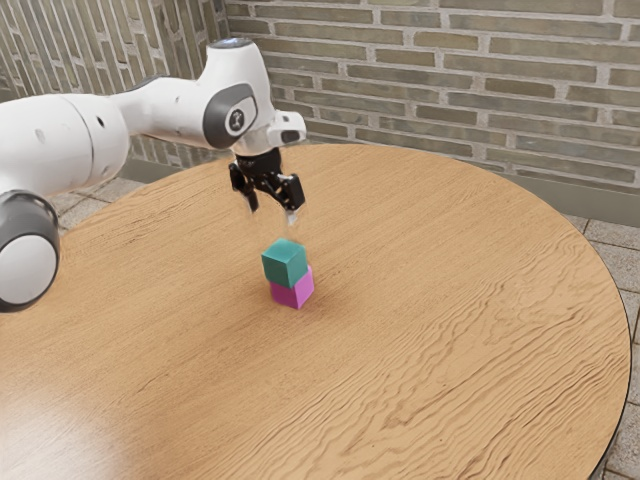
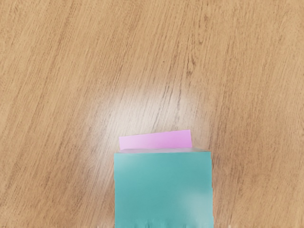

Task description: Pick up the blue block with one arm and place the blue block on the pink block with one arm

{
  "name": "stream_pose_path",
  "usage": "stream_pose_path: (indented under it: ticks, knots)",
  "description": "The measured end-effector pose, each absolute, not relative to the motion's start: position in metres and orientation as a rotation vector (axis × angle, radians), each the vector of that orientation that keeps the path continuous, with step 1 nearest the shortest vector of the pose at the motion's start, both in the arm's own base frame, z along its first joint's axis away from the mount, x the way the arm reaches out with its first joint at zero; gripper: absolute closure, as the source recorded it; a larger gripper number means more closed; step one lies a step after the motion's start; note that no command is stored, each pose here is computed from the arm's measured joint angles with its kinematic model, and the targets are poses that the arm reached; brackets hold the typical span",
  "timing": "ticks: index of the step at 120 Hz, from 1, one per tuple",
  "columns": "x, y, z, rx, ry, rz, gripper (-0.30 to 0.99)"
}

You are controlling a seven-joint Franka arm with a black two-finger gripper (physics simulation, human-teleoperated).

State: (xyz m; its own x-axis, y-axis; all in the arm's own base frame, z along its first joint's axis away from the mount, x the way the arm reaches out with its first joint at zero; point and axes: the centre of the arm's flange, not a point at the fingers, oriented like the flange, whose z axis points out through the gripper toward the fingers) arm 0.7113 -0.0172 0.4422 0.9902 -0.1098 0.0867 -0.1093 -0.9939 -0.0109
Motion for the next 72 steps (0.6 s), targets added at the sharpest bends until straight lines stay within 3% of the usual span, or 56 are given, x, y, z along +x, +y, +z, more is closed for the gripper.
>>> stream_pose_path:
  ticks: [20, 34, 72]
  knots:
    - [0.648, -0.035, 0.577, -3.043, 0.259, -0.265, 0.00]
    - [0.591, -0.046, 0.640, -2.988, 0.310, -0.276, 0.00]
    - [0.546, -0.079, 0.654, -2.944, 0.410, -0.124, 0.00]
